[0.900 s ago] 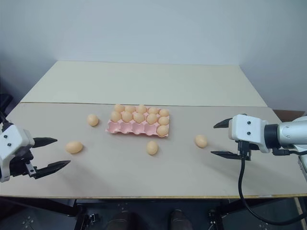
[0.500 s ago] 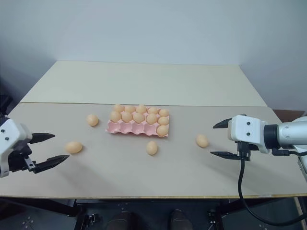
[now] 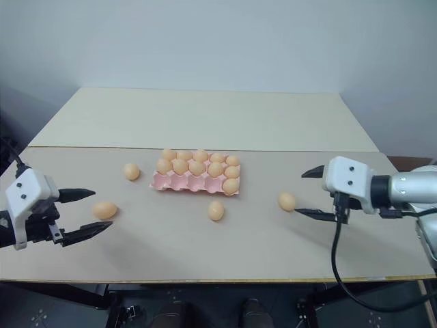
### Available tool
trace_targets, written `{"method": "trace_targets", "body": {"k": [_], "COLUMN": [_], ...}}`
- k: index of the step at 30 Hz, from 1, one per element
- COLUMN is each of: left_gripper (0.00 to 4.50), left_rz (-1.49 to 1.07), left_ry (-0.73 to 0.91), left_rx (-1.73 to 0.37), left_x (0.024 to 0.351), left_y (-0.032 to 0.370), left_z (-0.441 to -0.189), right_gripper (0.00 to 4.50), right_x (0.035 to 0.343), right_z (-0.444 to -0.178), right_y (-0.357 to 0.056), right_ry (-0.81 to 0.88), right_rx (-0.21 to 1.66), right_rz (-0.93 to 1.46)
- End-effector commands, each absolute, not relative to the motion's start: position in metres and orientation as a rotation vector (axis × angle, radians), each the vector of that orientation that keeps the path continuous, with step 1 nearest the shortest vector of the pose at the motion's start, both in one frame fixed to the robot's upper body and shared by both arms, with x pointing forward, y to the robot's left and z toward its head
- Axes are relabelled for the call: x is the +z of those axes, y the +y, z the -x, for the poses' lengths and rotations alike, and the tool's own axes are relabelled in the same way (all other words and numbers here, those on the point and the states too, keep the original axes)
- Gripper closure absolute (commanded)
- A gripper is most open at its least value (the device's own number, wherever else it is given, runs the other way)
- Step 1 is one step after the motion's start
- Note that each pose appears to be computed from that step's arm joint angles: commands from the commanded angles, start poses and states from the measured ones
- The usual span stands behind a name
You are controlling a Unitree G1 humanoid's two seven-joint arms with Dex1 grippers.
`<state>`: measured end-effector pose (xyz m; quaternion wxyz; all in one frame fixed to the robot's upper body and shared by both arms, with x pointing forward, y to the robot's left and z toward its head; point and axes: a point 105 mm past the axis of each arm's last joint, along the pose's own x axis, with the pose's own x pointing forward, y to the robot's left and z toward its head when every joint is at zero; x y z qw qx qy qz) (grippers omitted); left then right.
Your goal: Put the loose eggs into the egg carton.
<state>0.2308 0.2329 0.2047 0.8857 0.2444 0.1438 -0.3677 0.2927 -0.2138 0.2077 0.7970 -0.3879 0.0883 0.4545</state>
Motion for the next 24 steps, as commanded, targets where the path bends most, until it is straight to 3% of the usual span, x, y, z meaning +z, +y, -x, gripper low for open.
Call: {"method": "trace_targets", "body": {"k": [1,9,21,24], "left_gripper": [0.04,0.04,0.04,0.00], "left_rz": [-0.509,-0.509,-0.519,-0.522], "left_ry": [0.268,0.273,0.305,0.307], "left_rx": [-0.828,-0.891,-0.909,-0.908], "left_x": [0.207,0.198,0.191,0.190], "left_y": [0.218,0.202,0.201,0.200], "left_z": [-0.230,-0.233,-0.236,-0.237], "right_gripper": [0.00,0.00,0.00,0.66], "right_x": [0.197,0.165,0.134,0.128], "right_z": [-0.309,-0.343,-0.355,-0.357], "right_y": [-0.217,-0.213,-0.217,-0.220], "right_ry": [0.226,0.312,0.410,0.430], "right_rx": [0.912,0.845,0.804,0.783], "right_rz": [0.809,0.717,0.682,0.660]}}
